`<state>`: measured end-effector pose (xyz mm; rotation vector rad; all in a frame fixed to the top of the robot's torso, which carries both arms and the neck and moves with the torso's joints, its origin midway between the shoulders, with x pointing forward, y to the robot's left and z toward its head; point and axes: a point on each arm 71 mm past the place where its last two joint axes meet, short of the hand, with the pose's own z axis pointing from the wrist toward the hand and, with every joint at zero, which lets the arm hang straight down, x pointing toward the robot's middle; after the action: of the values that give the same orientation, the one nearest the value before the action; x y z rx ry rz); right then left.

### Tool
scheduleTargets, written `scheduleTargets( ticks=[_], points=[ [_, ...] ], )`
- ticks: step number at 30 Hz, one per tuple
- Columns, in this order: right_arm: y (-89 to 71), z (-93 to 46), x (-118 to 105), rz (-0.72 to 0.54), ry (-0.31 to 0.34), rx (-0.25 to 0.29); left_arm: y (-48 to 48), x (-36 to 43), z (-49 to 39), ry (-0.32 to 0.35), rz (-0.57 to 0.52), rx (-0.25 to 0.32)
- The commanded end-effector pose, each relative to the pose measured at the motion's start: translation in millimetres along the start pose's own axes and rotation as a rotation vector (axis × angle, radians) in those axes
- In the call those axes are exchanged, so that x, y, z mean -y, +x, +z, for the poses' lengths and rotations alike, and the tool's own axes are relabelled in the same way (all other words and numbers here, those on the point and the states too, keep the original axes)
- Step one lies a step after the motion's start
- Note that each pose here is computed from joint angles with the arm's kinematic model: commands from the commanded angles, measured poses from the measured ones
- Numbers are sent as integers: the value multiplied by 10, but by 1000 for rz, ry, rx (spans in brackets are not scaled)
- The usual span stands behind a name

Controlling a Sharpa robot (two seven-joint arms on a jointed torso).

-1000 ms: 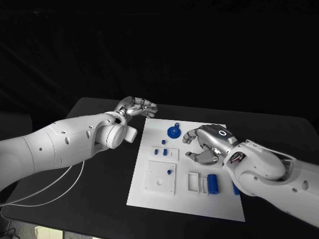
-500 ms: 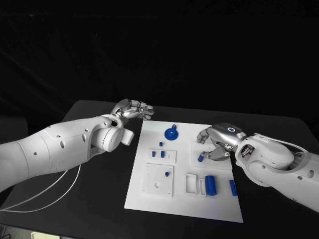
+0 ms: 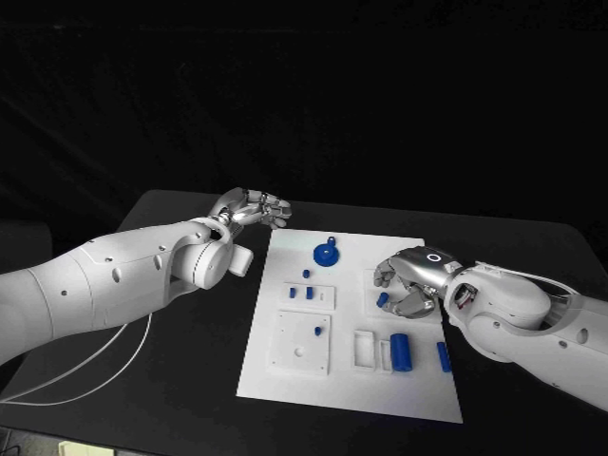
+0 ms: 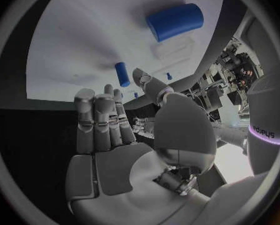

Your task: Assemble the parts on the task board

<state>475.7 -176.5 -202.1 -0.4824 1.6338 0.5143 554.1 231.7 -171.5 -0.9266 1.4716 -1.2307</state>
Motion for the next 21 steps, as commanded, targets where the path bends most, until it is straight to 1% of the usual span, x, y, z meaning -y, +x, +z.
scheduleTargets(
  ticks=[1, 13, 21],
  points=[
    [58, -7, -7, -17, -9, -40, 9, 15, -1, 10, -10, -11],
    [80, 15, -56, -27, -21, -36, 1, 13, -4, 9, -9, -9],
    [85, 14, -60, -48, -15, -30, 3, 13, -2, 9, -10, -10]
  ],
)
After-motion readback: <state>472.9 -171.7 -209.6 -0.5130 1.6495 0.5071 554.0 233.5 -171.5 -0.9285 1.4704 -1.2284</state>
